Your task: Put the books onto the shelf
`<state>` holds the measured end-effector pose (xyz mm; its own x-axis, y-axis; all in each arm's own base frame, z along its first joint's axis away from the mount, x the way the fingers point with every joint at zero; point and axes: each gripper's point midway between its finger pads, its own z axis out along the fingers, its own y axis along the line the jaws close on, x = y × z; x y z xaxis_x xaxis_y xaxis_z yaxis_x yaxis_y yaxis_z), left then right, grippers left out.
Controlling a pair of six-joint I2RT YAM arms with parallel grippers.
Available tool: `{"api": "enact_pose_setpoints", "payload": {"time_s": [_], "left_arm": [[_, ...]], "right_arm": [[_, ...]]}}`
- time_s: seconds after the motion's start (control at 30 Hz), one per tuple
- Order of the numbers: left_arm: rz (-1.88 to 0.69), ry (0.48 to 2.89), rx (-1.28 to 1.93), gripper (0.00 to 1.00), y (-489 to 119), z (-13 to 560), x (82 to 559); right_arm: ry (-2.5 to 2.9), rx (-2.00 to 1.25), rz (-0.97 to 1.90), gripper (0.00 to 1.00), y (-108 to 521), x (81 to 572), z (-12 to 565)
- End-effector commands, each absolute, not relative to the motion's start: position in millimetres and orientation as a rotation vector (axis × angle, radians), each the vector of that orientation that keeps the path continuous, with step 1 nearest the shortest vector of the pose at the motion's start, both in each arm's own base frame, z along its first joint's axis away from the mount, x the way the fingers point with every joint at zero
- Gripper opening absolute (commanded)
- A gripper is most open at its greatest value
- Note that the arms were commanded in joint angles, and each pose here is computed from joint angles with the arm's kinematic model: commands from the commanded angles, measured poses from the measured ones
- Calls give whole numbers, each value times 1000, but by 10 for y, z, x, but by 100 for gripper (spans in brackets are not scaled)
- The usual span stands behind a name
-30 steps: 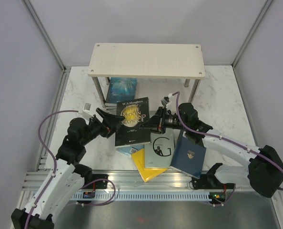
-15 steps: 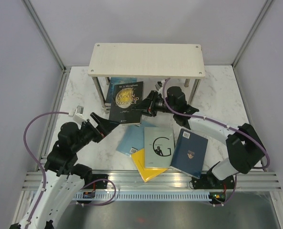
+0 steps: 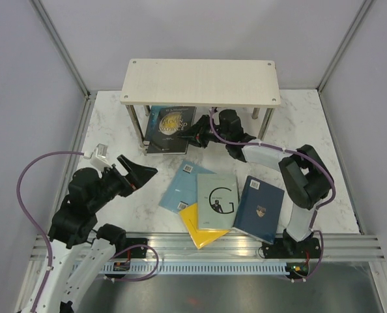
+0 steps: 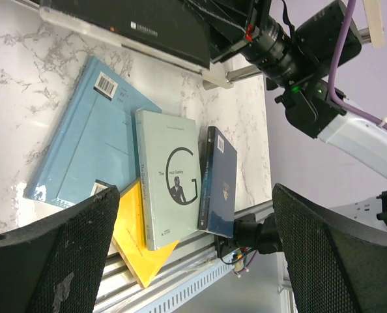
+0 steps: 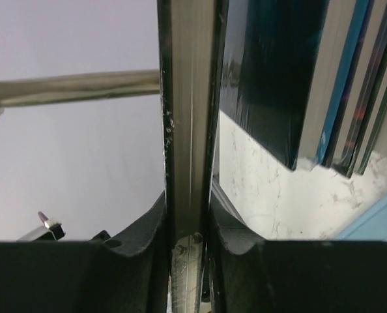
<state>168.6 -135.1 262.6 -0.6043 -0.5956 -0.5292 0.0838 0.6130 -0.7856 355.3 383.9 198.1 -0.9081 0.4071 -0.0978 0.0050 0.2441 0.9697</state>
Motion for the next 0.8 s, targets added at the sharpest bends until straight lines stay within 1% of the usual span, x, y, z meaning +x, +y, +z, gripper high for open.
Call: {"api": "enact_pose_setpoints", "payload": {"time_s": [0.0,0.1,0.17,0.2,0.23,0.3,0.33,0.73,0.77], "left_arm": [[-944,2004,-354,100,-1264,2680,1688],[-925,2009,-348,100,-1248,2693,1700],[-915,2008,-342,100,-1242,2718,1715],[-909,2011,-339,100,-1243,2714,1727],[-900,2015,-342,100,-1237,2708,1747],[-888,2010,-334,100,-1230,2735,1766],[-879,2011,-338,100,-1221,2731,1780],[-876,2002,-348,100,-1242,2698,1885],[-876,2004,-350,100,-1244,2685,1889]], "right_arm": [[1878,249,1852,0,3871,3866,2785],[1905,254,1833,0,3941,4066,2627],[1915,227,1822,0,3981,4162,2656],[1962,244,1802,0,4008,4215,2510],[1950,208,1799,0,4041,4250,2588],[2011,215,1767,0,4077,4300,2440],[2000,183,1756,0,4098,4333,2493],[2177,118,1697,0,4218,4318,2091],[2187,118,1695,5,4233,4310,2054]]}}
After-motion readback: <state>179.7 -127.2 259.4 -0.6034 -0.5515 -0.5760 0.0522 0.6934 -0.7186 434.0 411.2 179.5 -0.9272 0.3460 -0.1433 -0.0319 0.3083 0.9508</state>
